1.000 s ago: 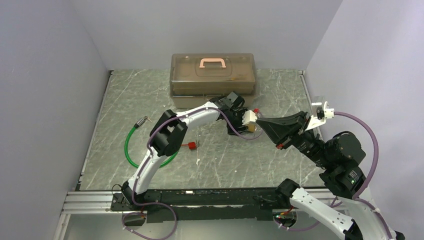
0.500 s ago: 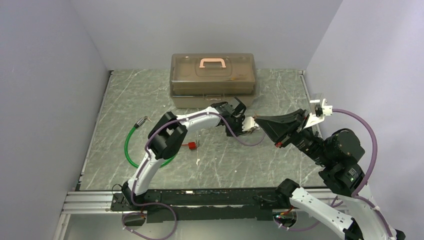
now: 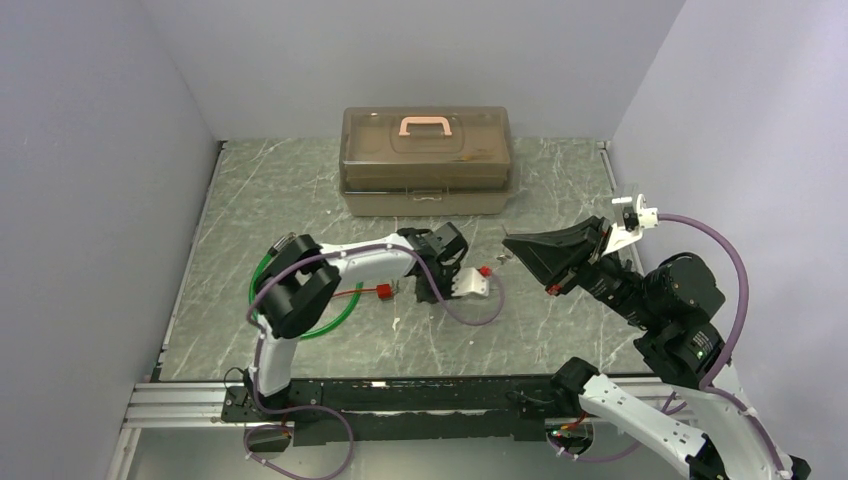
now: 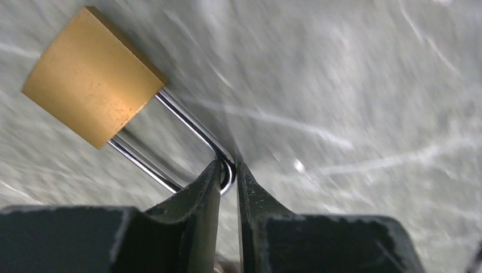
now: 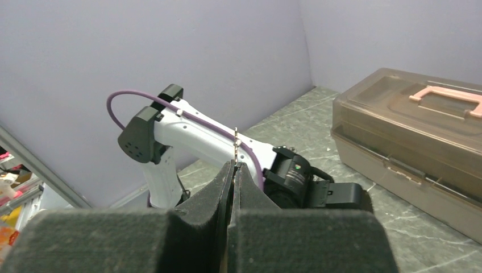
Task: Unlock with the key
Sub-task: Move the lock to the center of the board.
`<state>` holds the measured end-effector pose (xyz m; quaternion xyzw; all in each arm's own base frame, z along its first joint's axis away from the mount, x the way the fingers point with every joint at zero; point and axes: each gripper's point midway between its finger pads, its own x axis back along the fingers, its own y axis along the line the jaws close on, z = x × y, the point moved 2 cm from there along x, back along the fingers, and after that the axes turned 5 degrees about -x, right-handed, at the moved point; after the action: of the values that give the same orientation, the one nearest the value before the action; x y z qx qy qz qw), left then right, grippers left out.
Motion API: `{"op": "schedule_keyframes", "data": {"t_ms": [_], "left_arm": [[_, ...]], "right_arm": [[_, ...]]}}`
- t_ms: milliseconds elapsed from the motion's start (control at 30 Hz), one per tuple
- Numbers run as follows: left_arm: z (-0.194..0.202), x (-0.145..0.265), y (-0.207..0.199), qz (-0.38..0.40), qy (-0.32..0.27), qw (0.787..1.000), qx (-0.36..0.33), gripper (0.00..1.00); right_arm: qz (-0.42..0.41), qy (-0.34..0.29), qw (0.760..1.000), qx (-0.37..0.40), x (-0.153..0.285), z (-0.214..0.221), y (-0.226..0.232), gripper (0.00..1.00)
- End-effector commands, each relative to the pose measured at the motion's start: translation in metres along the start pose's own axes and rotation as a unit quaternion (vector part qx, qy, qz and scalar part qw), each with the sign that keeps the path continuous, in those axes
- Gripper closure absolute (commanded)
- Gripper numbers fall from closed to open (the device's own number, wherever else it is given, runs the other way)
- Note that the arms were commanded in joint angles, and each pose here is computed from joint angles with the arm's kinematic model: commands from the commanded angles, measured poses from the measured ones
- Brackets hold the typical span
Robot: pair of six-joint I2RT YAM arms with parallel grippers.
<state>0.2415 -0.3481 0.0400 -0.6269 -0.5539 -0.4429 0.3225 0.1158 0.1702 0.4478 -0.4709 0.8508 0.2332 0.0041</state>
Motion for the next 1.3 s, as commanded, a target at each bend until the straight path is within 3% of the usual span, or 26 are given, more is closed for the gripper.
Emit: {"op": "schedule_keyframes", "data": {"t_ms": [0,167,333,500,633,1000,1267], "left_arm": [[0.06,0.029,-0.074,0.097,0.077,0.991,0.043,0.79],[0.083,0.046,-0.105,0.098,0.077,0.99,0.062,0.69],[0.054,0.07,-0.082,0.037,0.019,0.996,0.073,0.03],[0.015,0.099,-0.052,0.004,-0.064,0.989,0.136,0.01],[0.016,0.087,-0.044,0.021,-0.079,0.974,0.214,0.0],[0.017,0.058,-0.047,0.051,-0.137,0.982,0.123,0.01],[0.038,0.03,-0.037,0.041,-0.083,0.988,0.126,0.01]], "right_arm": [[-0.028,-0.012,1.0,-0.007,-0.007,-0.007,0.009,1.0],[-0.034,-0.006,0.999,-0.013,-0.013,-0.003,0.009,1.0],[-0.038,-0.004,0.999,-0.018,-0.017,-0.001,0.008,1.0],[-0.034,-0.001,0.999,-0.017,-0.017,0.0,0.007,1.0],[-0.033,0.0,0.999,-0.012,-0.016,0.001,0.006,1.0],[-0.025,0.005,1.0,0.0,-0.017,0.002,0.003,1.0],[-0.027,0.0,1.0,0.003,-0.017,-0.003,0.005,1.0]]}}
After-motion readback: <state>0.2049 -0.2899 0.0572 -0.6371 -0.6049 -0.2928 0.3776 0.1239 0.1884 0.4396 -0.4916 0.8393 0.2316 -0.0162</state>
